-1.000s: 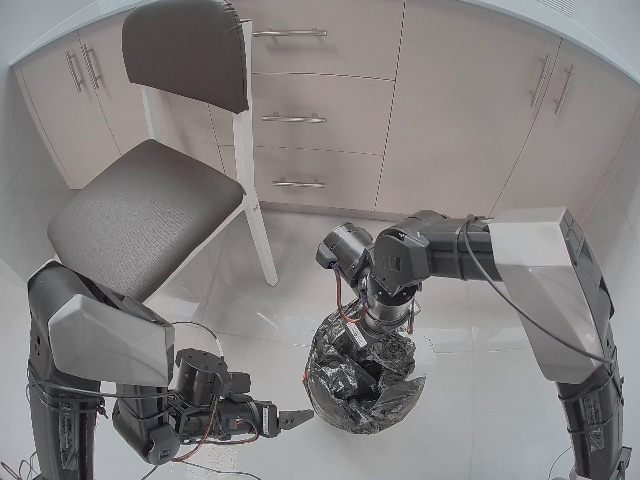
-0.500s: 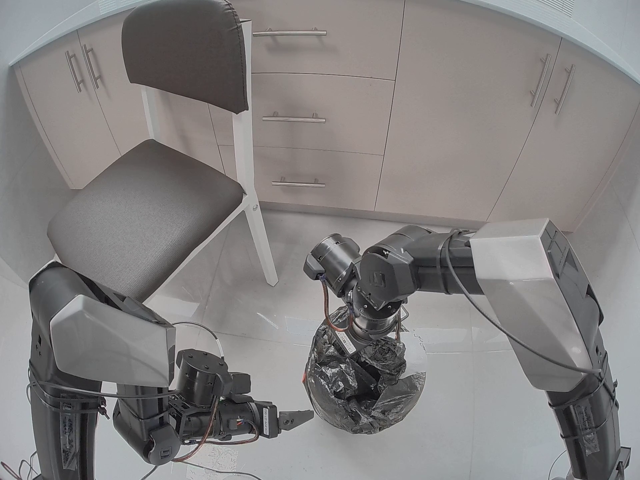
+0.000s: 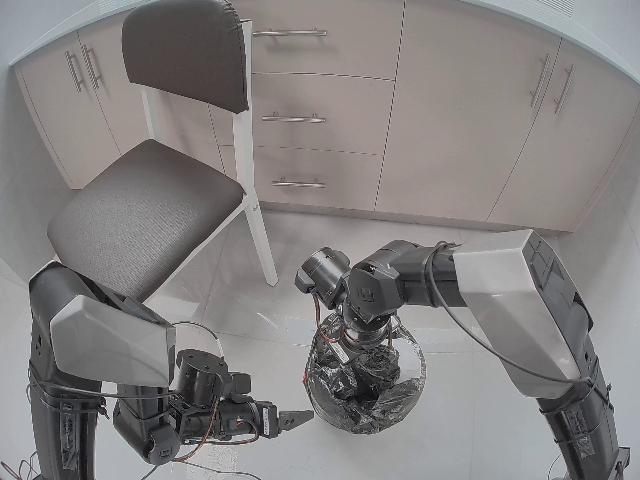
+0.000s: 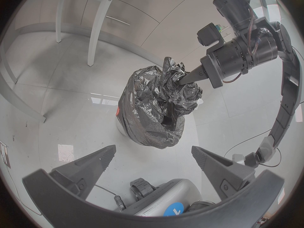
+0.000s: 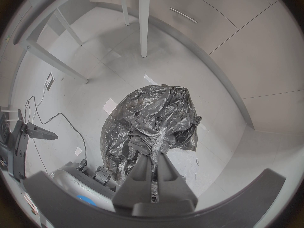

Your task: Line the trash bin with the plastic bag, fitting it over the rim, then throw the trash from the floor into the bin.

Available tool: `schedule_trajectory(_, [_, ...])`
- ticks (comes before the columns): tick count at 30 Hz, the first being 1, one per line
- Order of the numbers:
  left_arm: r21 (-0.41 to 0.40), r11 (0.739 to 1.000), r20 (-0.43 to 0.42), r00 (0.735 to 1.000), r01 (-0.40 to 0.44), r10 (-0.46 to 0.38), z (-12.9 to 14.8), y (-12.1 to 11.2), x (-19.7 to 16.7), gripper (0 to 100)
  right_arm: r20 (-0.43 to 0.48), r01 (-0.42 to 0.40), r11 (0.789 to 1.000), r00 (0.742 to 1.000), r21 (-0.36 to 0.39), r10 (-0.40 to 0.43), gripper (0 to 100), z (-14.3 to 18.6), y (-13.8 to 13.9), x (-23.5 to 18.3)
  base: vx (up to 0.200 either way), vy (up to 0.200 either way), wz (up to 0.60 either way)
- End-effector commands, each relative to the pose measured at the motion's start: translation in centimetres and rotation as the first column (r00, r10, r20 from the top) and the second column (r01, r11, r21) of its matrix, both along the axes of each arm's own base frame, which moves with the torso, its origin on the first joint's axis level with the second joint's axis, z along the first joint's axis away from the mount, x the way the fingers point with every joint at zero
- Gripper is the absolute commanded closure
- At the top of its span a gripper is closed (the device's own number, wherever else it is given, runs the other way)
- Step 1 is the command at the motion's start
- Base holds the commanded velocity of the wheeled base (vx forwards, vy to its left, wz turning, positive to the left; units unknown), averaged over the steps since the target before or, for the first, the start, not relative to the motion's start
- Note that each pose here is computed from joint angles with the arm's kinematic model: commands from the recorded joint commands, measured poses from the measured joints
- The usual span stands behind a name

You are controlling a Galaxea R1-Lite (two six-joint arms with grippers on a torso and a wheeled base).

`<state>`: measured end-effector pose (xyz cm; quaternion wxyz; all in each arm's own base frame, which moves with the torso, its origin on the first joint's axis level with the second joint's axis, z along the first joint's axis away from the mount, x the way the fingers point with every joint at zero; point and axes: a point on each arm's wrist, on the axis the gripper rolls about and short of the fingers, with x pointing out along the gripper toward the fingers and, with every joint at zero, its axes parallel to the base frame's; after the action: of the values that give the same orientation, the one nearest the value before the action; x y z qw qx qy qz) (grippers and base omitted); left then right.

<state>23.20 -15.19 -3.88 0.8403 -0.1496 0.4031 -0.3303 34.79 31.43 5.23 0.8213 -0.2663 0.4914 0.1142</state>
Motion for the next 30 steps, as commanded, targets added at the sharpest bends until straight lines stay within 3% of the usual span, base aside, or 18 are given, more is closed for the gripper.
schedule_trajectory(1, [0.001, 1.0, -0.001, 1.0, 0.0, 0.0, 0.0, 0.0, 0.0, 0, -0.007, -0.003, 1.0, 1.0, -0.006, 0.003, 100, -0.4, 0.1, -0.1, 0.0, 0.0, 0.0])
schedule_trajectory(18, [0.001, 1.0, -0.001, 1.0, 0.0, 0.0, 0.0, 0.0, 0.0, 0, -0.033, 0.0, 0.999, 0.999, -0.037, -0.001, 100, -2.4, 0.3, 0.0, 0.0, 0.0, 0.0])
schedule_trajectory(19, [0.001, 1.0, -0.001, 1.0, 0.0, 0.0, 0.0, 0.0, 0.0, 0, -0.034, 0.0, 0.999, 0.999, -0.038, -0.001, 0, -2.4, 0.3, 0.0, 0.0, 0.0, 0.0])
schedule_trajectory(30, [0.001, 1.0, -0.001, 1.0, 0.0, 0.0, 0.0, 0.0, 0.0, 0, -0.049, 0.006, 0.999, 0.999, -0.05, -0.008, 0, -3.6, 0.3, 0.1, 0.0, 0.0, 0.0])
